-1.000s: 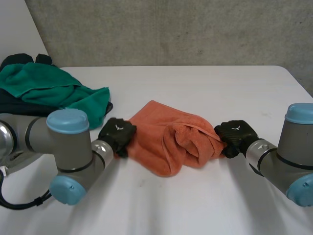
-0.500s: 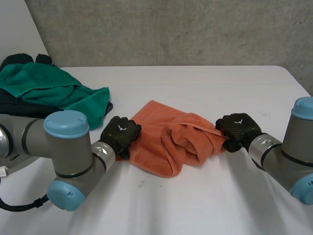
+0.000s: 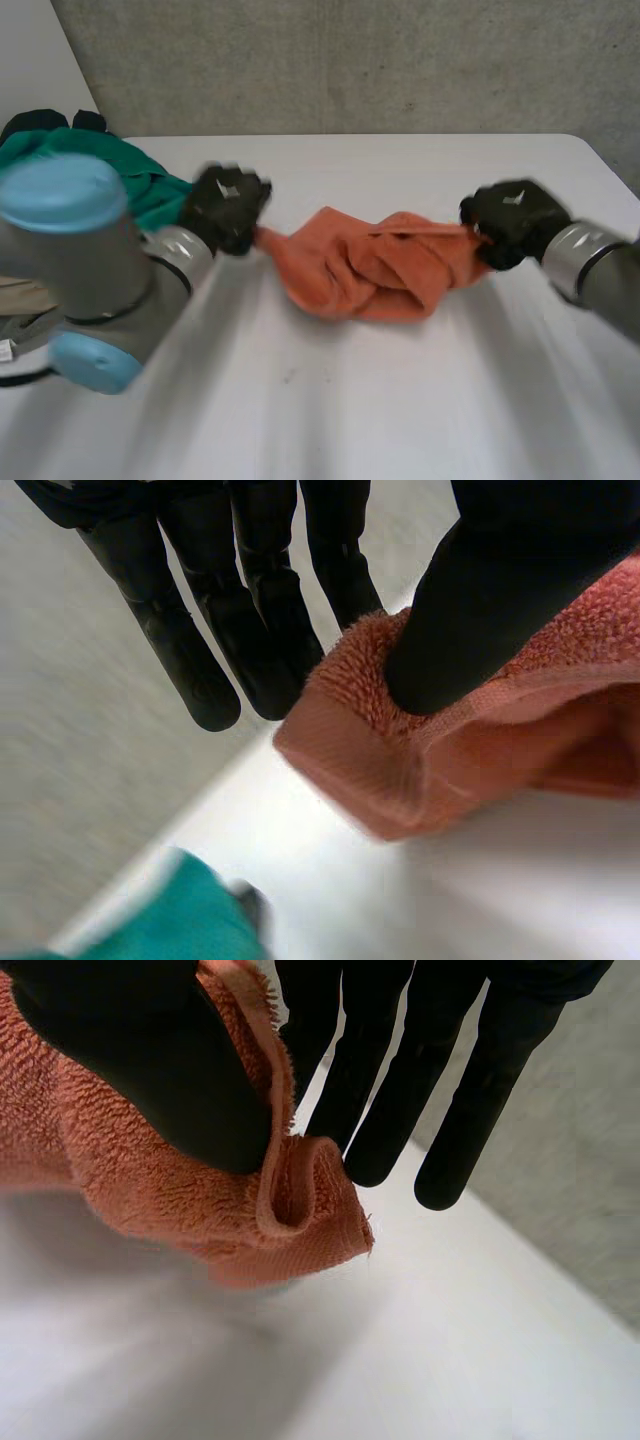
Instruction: Fold the laundry.
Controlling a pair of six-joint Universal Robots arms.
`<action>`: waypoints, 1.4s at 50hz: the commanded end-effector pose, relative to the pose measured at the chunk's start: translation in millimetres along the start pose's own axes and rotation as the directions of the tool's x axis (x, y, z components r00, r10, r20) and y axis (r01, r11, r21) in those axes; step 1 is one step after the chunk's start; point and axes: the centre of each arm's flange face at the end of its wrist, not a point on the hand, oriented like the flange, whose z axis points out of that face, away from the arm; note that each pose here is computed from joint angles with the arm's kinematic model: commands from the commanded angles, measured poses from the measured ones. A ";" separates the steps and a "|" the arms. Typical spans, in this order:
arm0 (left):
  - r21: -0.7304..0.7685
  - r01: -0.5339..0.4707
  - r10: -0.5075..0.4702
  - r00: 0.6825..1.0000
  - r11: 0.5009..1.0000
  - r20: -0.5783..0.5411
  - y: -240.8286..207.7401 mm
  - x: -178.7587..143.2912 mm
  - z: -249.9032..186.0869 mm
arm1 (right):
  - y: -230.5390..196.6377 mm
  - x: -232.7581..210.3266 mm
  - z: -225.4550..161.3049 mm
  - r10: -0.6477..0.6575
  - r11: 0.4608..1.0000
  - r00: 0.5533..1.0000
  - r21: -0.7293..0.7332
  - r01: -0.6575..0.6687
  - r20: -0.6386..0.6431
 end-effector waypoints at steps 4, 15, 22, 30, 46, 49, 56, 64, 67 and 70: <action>0.161 -0.038 0.007 0.982 0.986 0.189 -85.2 -72.4 -52.6 | -71.9 63.2 -69.2 -0.271 0.963 0.948 -0.036 0.269 -0.165; -0.069 0.001 0.007 0.993 0.998 0.114 -24.6 -63.8 -5.9 | -38.0 59.0 -41.9 -0.370 0.913 0.928 -0.204 0.354 -0.047; 0.111 -0.077 0.048 0.968 0.991 0.245 -49.1 -90.8 65.3 | -43.9 62.8 14.4 -0.415 0.908 0.893 -0.134 0.396 -0.175; 0.539 -0.246 -0.091 0.847 0.806 0.524 -148.2 -143.1 77.6 | -148.4 114.6 18.3 -0.096 0.820 0.716 0.353 0.450 -0.691; 0.334 -0.141 0.001 0.923 0.932 0.384 -51.4 -100.0 78.4 | -66.7 69.6 51.0 -0.222 0.911 0.895 0.245 0.332 -0.388; 0.243 -0.105 0.022 0.947 0.964 0.321 -15.8 -80.0 74.7 | -25.2 54.3 66.0 -0.223 0.951 0.941 0.155 0.268 -0.256; 0.070 -0.052 0.033 0.970 0.996 0.243 43.8 -53.3 59.5 | 49.5 44.4 86.3 -0.057 0.997 0.992 -0.050 0.052 -0.113; -0.004 -0.034 0.034 0.969 0.999 0.245 65.0 -57.6 48.5 | 89.0 55.2 91.9 0.031 0.984 0.994 -0.170 -0.049 -0.106; -0.002 -0.035 0.034 0.965 0.999 0.261 60.8 -64.6 43.8 | 96.7 57.5 92.8 0.017 0.980 0.994 -0.193 -0.037 -0.103; 0.007 -0.037 0.034 0.963 0.999 0.267 54.6 -67.5 39.7 | 100.1 60.4 92.7 -0.019 0.978 0.995 -0.207 -0.003 -0.101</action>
